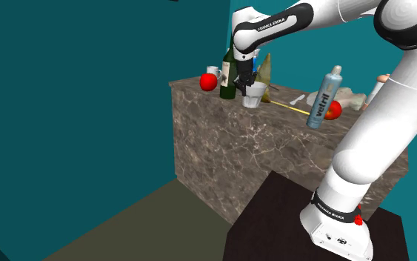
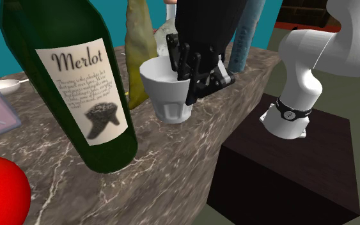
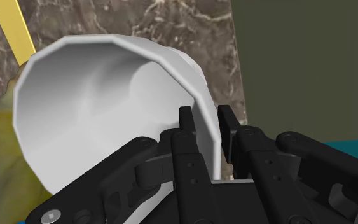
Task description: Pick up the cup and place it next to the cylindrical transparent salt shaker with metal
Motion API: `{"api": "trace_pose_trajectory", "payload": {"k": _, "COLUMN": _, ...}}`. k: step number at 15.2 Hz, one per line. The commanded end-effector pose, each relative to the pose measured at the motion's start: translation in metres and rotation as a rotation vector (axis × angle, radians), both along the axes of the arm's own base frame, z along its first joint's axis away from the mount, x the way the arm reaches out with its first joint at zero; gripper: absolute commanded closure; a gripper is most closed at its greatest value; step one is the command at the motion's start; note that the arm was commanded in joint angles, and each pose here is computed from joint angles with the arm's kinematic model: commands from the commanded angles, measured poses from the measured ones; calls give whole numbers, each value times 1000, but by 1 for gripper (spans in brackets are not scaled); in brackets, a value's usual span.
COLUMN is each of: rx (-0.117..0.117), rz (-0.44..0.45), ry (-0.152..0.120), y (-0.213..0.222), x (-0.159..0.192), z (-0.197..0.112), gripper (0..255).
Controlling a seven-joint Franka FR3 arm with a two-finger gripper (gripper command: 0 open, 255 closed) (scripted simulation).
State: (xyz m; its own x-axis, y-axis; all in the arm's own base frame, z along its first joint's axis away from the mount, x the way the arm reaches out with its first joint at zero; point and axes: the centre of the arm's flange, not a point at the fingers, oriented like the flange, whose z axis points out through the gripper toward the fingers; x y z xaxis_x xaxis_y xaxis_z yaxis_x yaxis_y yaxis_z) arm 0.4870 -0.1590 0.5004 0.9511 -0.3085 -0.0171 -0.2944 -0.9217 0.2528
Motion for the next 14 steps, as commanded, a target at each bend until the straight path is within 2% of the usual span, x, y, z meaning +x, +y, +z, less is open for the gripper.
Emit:
{"api": "trace_pose_trajectory", "payload": {"k": 1, "rx": 0, "rz": 0, "ry": 0, "y": 0, "x": 0, "z": 0, "gripper": 255}}
{"api": "trace_pose_trajectory", "payload": {"k": 7, "rx": 0, "rz": 0, "ry": 0, "y": 0, "x": 0, "z": 0, "gripper": 255}}
{"api": "trace_pose_trajectory", "payload": {"k": 14, "rx": 0, "rz": 0, "ry": 0, "y": 0, "x": 0, "z": 37, "gripper": 255}}
